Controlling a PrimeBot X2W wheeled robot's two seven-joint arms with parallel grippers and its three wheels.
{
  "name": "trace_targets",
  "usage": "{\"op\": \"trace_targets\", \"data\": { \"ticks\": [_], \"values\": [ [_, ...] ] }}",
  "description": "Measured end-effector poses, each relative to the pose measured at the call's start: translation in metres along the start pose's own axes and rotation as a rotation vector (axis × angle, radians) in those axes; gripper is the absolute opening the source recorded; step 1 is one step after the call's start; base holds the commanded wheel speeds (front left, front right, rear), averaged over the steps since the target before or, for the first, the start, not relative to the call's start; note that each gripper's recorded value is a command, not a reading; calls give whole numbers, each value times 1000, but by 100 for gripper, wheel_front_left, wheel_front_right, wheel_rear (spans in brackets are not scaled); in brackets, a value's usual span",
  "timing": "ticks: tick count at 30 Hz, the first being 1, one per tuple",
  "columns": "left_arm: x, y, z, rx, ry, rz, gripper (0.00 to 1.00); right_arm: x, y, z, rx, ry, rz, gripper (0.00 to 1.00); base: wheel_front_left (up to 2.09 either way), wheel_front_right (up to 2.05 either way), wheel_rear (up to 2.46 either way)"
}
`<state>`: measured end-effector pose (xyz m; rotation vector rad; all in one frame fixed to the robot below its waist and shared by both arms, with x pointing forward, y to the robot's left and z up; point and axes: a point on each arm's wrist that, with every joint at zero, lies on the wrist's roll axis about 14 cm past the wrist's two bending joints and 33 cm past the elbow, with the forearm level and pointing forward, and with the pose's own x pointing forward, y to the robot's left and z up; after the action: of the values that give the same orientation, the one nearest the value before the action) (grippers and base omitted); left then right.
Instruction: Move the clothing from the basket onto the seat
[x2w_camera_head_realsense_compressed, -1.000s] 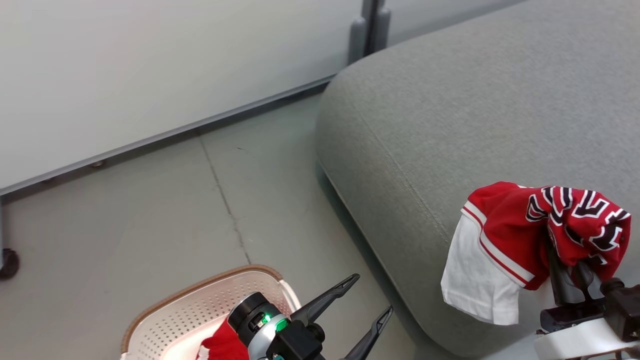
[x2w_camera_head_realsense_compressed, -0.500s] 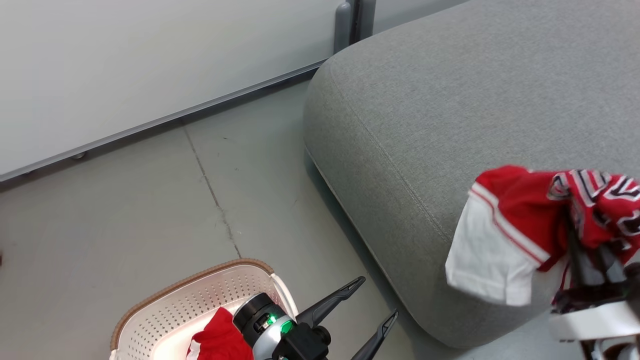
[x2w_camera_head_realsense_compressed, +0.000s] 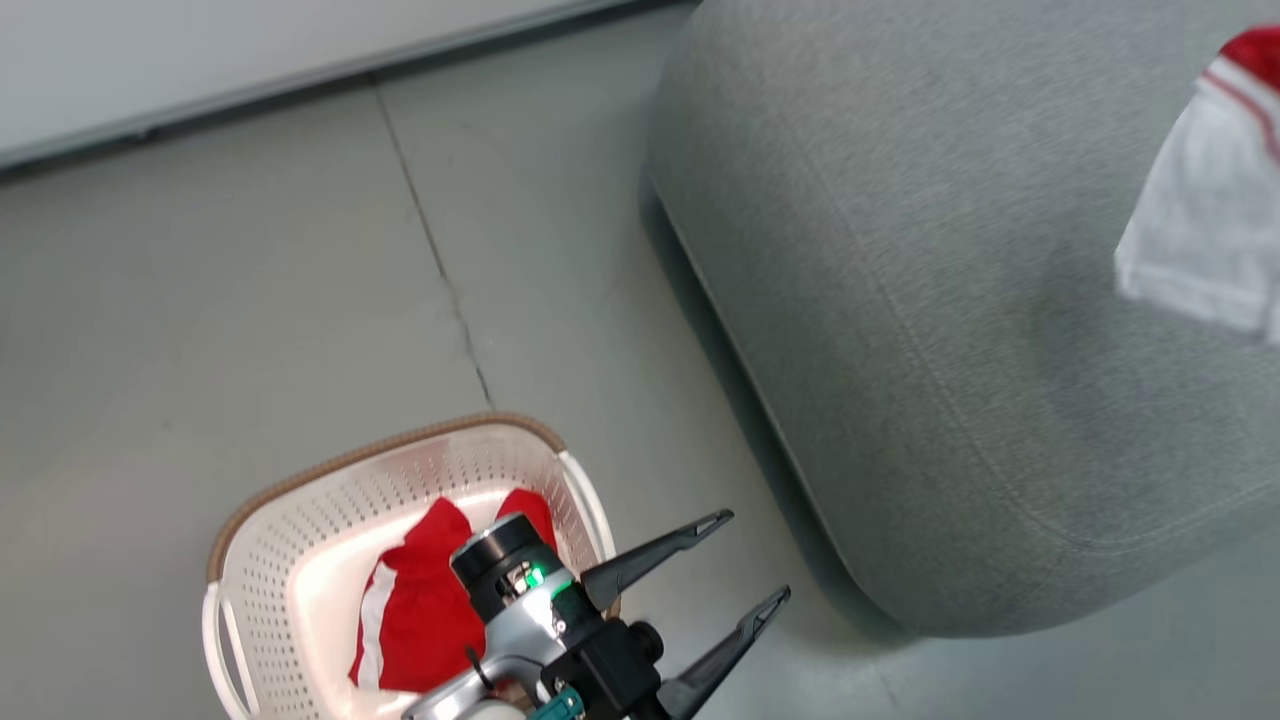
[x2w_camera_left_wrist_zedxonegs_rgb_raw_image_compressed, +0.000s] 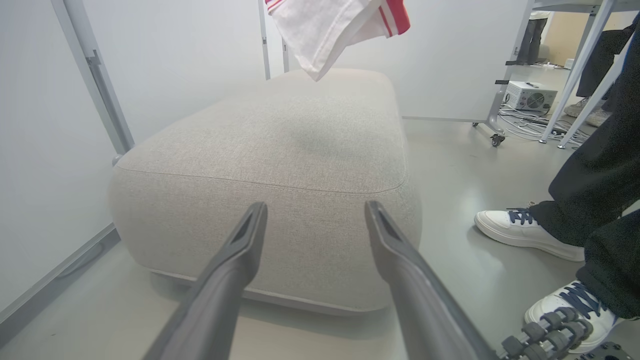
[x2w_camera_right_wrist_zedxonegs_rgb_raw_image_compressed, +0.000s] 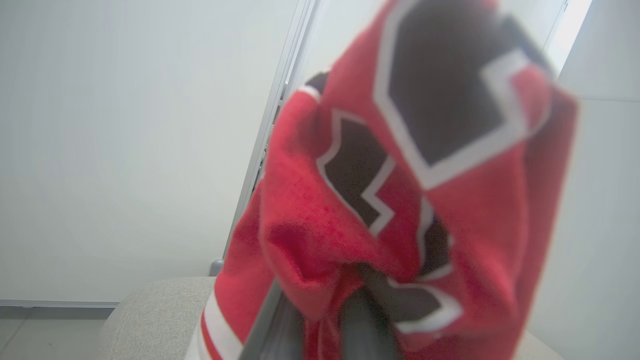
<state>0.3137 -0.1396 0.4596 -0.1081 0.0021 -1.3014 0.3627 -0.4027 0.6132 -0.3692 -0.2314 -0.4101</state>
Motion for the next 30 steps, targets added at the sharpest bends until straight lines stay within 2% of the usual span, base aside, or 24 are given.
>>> {"op": "trace_targets", "data": {
  "ticks": [3, 9, 15, 18, 21, 23, 27, 30],
  "values": [
    [0, 13, -10, -15, 6, 11, 100, 30, 0, -7, -14, 2, 4, 0, 0, 0, 0],
    [-4, 28, -33, -53, 30, 21, 100, 74, -3, -45, 28, 86, -33, 0, 0, 0, 0],
    [-13, 46, -50, -70, 56, 57, 100, 100, -2, -93, 180, 190, -108, 0, 0, 0, 0],
    [-15, 53, -52, -83, 55, 84, 100, 105, -2, -108, 215, 226, -130, 0, 0, 0, 0],
    [-19, 60, -55, -83, 57, 104, 100, 107, 10, -135, 222, 308, -119, 0, 0, 0, 0],
    [-24, 61, -61, -44, 78, 96, 100, 105, 18, -154, 210, 369, -103, 0, 0, 0, 0],
    [-29, 78, -64, -45, 80, 151, 100, 96, 27, -189, 241, 483, -126, 0, 0, 0, 0],
    [-33, 81, -69, -46, 92, 163, 100, 87, 44, -210, 163, 574, -46, 0, 0, 0, 0]
  ]
}}
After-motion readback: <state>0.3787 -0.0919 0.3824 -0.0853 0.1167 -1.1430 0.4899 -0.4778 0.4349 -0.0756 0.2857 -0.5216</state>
